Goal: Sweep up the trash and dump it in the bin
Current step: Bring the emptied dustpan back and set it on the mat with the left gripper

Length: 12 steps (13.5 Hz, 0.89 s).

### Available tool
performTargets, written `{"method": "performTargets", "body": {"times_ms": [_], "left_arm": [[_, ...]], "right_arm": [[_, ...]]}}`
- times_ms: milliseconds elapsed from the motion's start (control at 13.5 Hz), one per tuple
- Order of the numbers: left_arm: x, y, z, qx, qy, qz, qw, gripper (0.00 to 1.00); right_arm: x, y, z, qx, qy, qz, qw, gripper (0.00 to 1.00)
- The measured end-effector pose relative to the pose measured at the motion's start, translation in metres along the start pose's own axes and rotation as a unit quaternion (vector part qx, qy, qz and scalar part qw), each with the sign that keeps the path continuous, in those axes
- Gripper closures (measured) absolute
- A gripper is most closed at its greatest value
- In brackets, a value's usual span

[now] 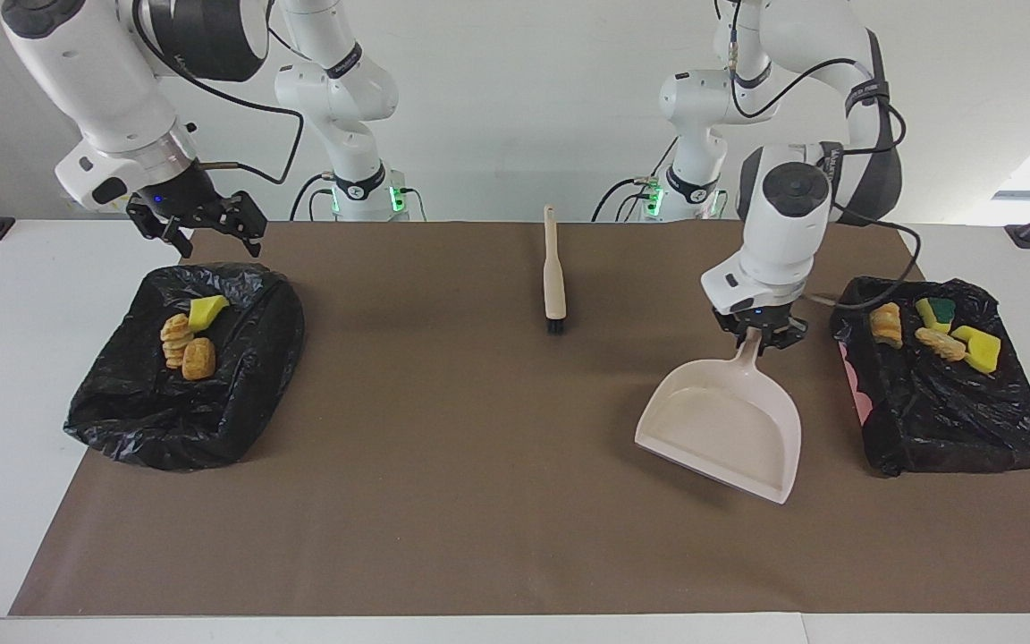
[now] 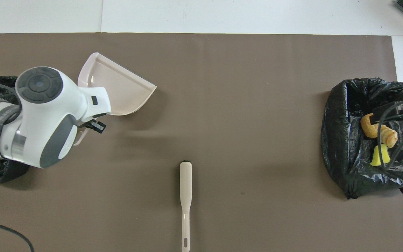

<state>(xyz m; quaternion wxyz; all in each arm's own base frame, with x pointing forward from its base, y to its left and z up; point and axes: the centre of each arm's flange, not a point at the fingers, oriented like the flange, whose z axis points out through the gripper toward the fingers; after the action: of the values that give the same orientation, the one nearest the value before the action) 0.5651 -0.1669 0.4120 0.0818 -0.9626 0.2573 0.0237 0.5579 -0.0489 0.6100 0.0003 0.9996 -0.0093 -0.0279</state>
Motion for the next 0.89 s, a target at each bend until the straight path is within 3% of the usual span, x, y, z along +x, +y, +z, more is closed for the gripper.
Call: {"method": "performTargets", "body": {"times_ms": [297, 593, 890], "left_arm": [[0.032, 0.091, 0.016, -0.036, 0.017, -0.105, 0.994, 0.69], [0.057, 0.141, 0.000, -0.066, 0.031, -0.178, 0.981, 0.69], [0.090, 0.176, 0.004, -0.102, 0.025, -0.216, 0.971, 0.69]], "right_arm": [[-0.002, -0.003, -0.021, -0.001, 0.021, 0.002, 1.000, 0.00], [-0.002, -0.010, -0.021, -0.001, 0.021, 0.015, 1.000, 0.00], [-0.002, -0.010, -0.021, -0.001, 0.020, 0.015, 1.000, 0.00]]}}
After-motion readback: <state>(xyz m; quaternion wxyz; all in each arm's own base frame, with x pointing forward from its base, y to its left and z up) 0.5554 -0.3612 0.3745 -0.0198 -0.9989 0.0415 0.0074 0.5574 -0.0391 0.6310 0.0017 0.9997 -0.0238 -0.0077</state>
